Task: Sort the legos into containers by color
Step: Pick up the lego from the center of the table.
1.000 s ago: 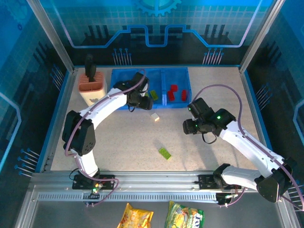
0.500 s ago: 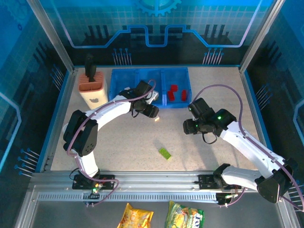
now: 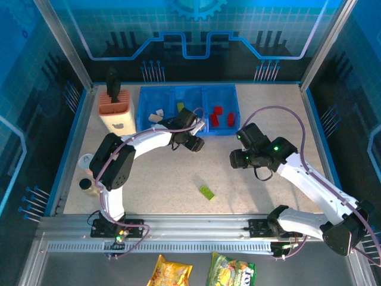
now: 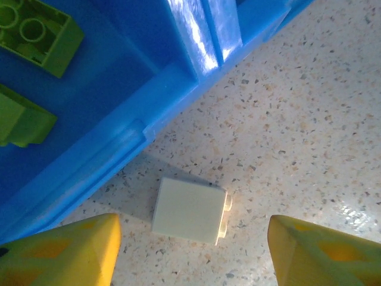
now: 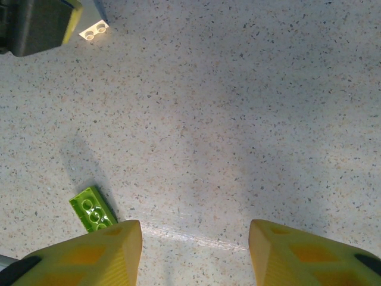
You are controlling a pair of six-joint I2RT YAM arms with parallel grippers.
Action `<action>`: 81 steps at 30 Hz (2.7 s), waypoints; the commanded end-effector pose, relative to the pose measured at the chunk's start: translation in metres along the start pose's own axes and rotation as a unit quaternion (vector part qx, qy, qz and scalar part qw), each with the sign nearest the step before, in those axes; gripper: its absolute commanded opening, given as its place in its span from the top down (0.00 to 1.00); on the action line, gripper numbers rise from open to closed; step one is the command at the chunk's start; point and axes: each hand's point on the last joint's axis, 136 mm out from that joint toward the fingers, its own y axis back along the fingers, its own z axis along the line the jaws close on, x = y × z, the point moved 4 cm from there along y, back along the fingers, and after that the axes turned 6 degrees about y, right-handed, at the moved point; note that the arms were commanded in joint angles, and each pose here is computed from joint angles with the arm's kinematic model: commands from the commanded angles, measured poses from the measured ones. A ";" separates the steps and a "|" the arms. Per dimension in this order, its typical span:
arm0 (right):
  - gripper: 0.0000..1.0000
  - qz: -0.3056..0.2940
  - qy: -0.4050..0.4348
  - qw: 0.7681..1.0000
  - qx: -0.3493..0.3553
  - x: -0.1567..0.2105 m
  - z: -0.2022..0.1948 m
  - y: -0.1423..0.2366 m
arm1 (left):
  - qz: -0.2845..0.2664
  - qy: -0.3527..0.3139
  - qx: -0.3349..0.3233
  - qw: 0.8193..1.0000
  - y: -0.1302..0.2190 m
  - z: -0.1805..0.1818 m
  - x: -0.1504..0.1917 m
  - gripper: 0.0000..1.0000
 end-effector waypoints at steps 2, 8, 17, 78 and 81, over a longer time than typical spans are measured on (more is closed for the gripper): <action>0.48 -0.011 -0.003 1.000 0.005 -0.002 -0.005 0.011 | 0.002 -0.021 -0.008 1.000 -0.016 0.001 0.005 0.32; 0.48 -0.013 -0.003 1.000 0.006 -0.001 -0.006 0.012 | 0.020 -0.025 -0.014 0.999 -0.032 0.004 0.015 0.32; 0.48 -0.011 -0.005 1.000 0.007 0.001 -0.007 0.013 | 0.034 -0.032 -0.020 0.999 -0.046 0.003 0.023 0.34; 0.48 -0.013 0.012 1.000 -0.012 -0.019 0.006 0.007 | 0.002 0.245 -0.210 0.946 0.098 0.073 0.039 0.54; 0.48 -0.013 0.012 1.000 -0.012 -0.019 0.006 0.007 | -0.004 0.252 -0.217 0.943 0.103 0.090 0.032 0.54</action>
